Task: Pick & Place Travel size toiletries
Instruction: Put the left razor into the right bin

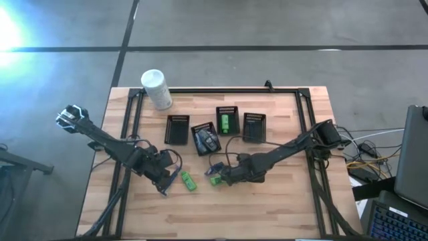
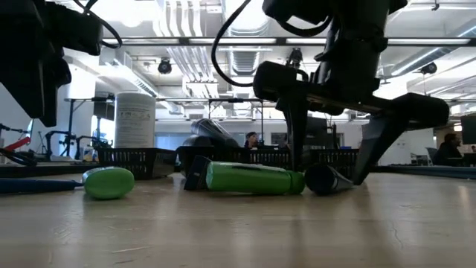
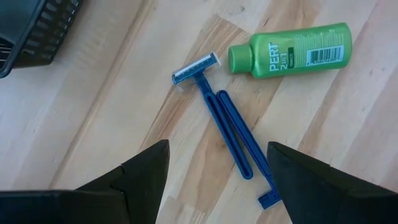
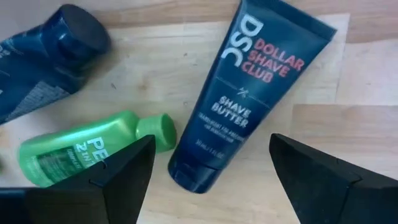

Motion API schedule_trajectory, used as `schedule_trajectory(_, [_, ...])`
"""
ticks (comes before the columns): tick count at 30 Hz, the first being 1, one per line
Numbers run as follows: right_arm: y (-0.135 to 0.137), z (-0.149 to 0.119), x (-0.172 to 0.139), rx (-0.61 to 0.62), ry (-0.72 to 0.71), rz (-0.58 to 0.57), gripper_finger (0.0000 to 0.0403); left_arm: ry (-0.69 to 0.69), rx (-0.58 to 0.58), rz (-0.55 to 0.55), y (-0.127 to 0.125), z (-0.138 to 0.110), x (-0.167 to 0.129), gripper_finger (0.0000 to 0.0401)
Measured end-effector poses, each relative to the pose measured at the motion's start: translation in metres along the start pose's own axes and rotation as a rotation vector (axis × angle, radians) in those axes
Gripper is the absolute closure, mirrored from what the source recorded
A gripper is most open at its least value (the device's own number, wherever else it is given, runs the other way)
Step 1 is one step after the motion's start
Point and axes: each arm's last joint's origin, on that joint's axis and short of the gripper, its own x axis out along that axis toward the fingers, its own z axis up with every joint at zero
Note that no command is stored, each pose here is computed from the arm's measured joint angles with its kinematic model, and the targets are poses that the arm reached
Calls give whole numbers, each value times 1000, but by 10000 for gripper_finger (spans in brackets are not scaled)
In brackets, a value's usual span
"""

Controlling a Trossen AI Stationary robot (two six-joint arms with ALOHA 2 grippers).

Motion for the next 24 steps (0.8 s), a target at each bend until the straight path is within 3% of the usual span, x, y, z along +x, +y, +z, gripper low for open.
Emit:
schedule_trajectory(12, [-2, 1, -4, -10, 13, -5, 115, -32, 18, 14, 0, 1, 1, 126])
schedule_trajectory(20, [2, -4, -36, -184, 59, 49, 104, -116, 193, -113, -10, 4, 9, 126])
schedule_trajectory(24, [-3, 0, -49, -301, 76, 28, 89, -53, 122, -118, -6, 0, 13, 126])
